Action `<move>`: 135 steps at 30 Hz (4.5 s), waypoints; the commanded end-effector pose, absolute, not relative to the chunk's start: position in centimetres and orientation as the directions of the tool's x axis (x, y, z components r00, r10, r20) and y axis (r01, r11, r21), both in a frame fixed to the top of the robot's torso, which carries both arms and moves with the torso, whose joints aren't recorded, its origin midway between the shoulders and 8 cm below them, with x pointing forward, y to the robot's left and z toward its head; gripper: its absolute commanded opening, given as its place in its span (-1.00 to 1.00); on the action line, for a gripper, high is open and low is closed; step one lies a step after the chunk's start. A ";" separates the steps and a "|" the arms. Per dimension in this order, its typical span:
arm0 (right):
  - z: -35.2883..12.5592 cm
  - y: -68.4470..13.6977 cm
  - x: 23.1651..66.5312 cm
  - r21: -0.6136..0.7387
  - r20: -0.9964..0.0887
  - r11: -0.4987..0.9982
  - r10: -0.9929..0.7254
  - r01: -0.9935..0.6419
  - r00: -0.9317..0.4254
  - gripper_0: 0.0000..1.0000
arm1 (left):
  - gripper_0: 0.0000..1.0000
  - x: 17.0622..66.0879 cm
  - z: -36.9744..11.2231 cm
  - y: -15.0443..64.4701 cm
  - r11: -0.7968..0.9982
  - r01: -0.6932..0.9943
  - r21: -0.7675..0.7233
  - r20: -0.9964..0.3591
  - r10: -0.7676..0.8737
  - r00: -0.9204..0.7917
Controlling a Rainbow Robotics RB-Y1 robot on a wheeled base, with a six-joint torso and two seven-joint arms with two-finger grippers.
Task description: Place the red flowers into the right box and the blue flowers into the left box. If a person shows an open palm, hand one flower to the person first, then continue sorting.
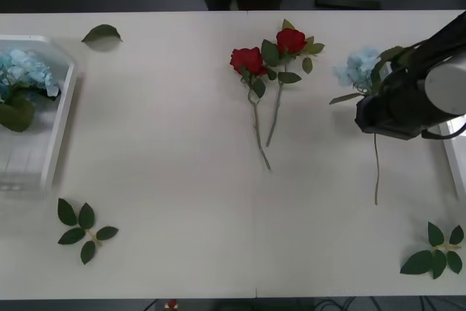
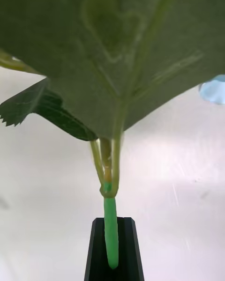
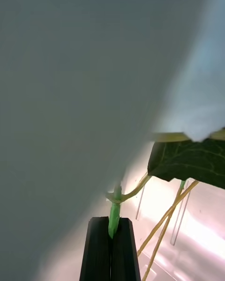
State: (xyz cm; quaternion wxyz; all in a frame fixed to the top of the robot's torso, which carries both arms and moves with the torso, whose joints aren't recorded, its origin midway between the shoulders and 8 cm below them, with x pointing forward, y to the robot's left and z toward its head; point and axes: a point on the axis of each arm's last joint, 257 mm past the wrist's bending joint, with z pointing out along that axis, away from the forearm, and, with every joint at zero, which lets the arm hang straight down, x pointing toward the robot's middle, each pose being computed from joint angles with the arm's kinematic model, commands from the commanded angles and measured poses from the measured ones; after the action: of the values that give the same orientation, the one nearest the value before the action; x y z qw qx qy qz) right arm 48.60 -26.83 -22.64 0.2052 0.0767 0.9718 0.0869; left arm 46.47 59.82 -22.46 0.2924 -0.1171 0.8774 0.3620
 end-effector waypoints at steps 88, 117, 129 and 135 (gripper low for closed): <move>20.5 -4.7 65.7 0.141 -0.984 0.939 0.169 -0.315 0.063 1.00 | -1.00 48.0 -18.9 60.5 0.689 -0.442 0.574 -0.639 0.039 -0.768; 13.1 -7.1 59.6 0.403 -0.857 0.857 0.231 -0.321 -0.460 1.00 | -1.00 48.4 -18.1 60.4 0.684 -0.454 0.571 -0.647 0.035 -0.762; -2.6 -13.7 49.9 0.469 -0.383 0.880 0.279 0.075 -0.881 1.00 | -1.00 50.3 -16.6 58.9 0.693 -0.477 0.541 -0.680 0.026 -0.733; -10.5 -13.4 51.0 0.445 -0.282 0.862 0.391 0.242 -0.876 1.00 | -0.86 51.3 -16.9 58.7 0.676 -0.481 0.559 -0.691 0.059 -0.720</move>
State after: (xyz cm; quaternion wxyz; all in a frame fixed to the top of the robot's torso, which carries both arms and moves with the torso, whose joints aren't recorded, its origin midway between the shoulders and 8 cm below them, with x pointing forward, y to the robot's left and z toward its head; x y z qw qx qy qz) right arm 50.41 -15.45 -9.01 0.1905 0.1606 0.9480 0.1981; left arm 50.26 58.89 -18.20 0.3334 -0.1228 0.8528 0.3827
